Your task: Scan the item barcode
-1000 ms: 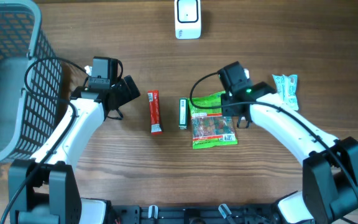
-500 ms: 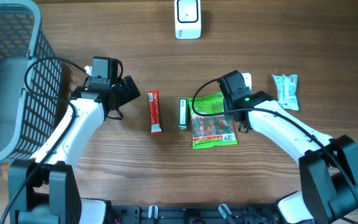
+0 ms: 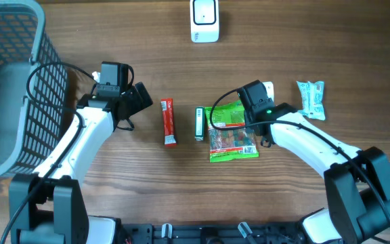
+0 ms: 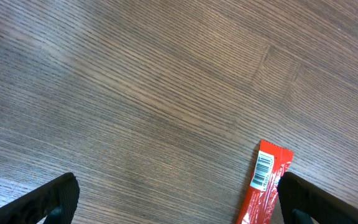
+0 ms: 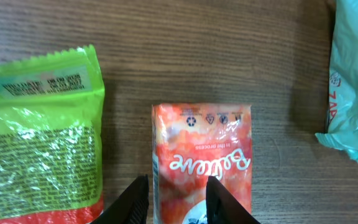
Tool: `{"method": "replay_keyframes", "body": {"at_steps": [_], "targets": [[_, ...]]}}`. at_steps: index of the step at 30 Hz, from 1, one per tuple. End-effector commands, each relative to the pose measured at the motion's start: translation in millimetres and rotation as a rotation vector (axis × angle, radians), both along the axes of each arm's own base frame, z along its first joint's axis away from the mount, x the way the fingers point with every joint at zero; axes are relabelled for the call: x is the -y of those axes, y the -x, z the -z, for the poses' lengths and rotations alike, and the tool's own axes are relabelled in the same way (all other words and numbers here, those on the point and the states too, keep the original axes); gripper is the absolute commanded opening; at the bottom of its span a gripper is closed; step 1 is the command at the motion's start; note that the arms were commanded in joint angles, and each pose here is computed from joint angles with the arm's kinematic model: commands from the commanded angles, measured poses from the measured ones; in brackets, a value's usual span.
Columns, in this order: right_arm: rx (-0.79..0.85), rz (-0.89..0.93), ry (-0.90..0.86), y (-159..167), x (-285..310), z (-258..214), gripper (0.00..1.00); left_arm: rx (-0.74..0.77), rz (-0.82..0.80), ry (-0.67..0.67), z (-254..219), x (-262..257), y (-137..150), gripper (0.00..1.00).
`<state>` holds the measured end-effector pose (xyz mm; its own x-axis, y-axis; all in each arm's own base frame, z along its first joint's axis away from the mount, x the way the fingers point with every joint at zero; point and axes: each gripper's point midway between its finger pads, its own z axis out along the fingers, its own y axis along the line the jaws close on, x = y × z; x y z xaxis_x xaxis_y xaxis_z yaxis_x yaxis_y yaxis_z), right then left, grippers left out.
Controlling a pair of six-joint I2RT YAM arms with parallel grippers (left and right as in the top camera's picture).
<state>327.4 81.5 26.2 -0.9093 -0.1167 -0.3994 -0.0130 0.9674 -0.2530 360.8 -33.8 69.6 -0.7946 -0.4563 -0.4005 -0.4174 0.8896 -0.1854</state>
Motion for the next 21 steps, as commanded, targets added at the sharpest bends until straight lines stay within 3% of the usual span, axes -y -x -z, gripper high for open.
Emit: {"method": "replay_keyframes", "body": {"at_steps": [1, 6, 21], "targets": [[0.012, -0.014, 0.015, -0.6, 1.6, -3.0, 0.31, 0.013, -0.011, 0.016, -4.0, 0.7, -1.5, 1.0], [0.011, -0.014, 0.015, -0.7, 1.6, -2.4, 0.27, 0.013, -0.011, 0.016, -4.0, 0.7, -1.5, 1.0], [-0.053, -0.045, 0.054, 3.0, 3.3, 20.2, 0.28, 0.012, -0.011, 0.016, -3.9, 0.6, -1.4, 1.0]]}}
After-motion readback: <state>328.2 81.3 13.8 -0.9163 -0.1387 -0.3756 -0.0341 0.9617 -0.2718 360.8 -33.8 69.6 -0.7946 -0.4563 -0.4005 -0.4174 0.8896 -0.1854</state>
